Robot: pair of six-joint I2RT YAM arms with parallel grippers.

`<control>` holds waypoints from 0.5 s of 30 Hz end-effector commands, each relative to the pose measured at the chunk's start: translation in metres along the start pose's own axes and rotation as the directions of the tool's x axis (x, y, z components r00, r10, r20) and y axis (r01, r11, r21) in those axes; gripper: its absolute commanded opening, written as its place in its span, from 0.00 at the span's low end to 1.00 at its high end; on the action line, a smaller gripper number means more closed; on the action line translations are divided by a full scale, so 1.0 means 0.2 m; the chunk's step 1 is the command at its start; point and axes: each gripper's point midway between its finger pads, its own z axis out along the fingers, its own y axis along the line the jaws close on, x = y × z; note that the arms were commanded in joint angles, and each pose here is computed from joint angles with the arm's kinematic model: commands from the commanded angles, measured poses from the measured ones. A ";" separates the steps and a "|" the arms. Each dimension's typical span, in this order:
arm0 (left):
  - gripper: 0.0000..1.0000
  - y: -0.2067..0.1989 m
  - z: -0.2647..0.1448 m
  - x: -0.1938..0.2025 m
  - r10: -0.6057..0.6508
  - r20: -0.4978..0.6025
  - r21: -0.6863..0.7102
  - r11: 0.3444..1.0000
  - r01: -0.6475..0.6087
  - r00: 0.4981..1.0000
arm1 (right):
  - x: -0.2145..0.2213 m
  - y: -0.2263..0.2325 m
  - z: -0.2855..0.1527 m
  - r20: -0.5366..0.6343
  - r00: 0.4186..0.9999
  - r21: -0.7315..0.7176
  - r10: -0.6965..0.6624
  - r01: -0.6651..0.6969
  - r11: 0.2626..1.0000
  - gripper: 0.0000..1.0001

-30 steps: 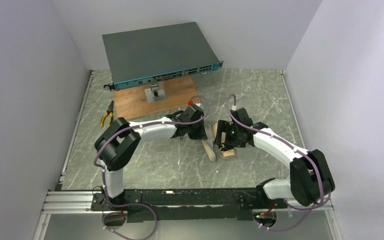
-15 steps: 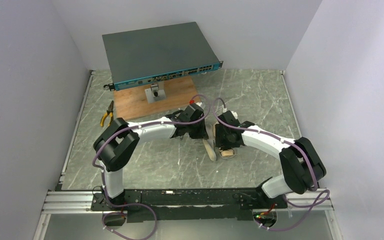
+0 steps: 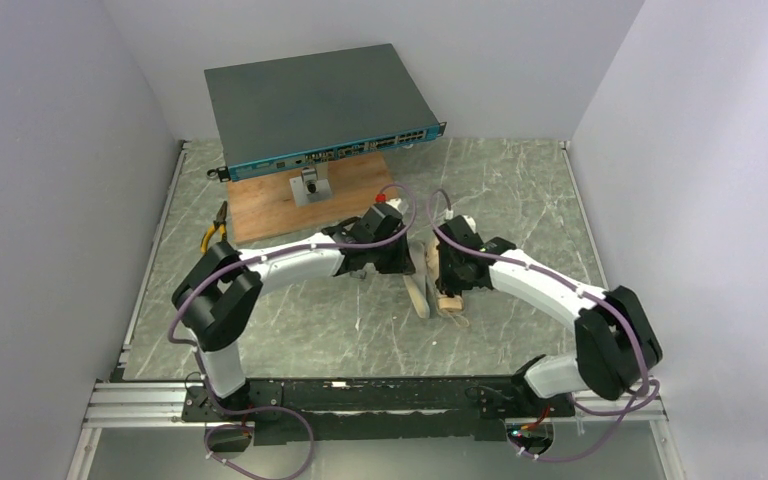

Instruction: Open the umbrella

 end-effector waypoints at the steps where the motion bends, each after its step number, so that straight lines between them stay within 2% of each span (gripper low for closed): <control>1: 0.00 -0.10 -0.16 -0.09 0.031 0.069 0.043 0.999 -0.034 0.997 | -0.25 0.10 -0.31 0.142 0.988 -0.114 0.059 -0.043 0.993 0.00; 4: 0.00 -0.09 -0.26 -0.10 0.026 0.088 0.020 0.999 -0.028 0.996 | -0.34 0.12 -0.47 0.203 0.975 -0.167 0.091 -0.057 0.984 0.00; 7: 0.00 0.01 -0.37 -0.10 0.019 0.110 -0.076 0.997 -0.011 0.994 | -0.39 0.12 -0.60 0.252 0.961 -0.195 0.115 -0.066 0.979 0.00; 11: 0.00 0.20 -0.57 -0.09 0.005 0.160 -0.202 0.979 0.028 0.987 | -0.42 0.10 -0.70 0.288 0.948 -0.214 0.137 -0.075 0.974 0.00; 15: 0.00 0.48 -0.78 -0.09 -0.062 0.247 -0.296 0.945 0.136 0.967 | -0.39 0.10 -0.71 0.286 0.946 -0.237 0.150 -0.082 0.968 0.00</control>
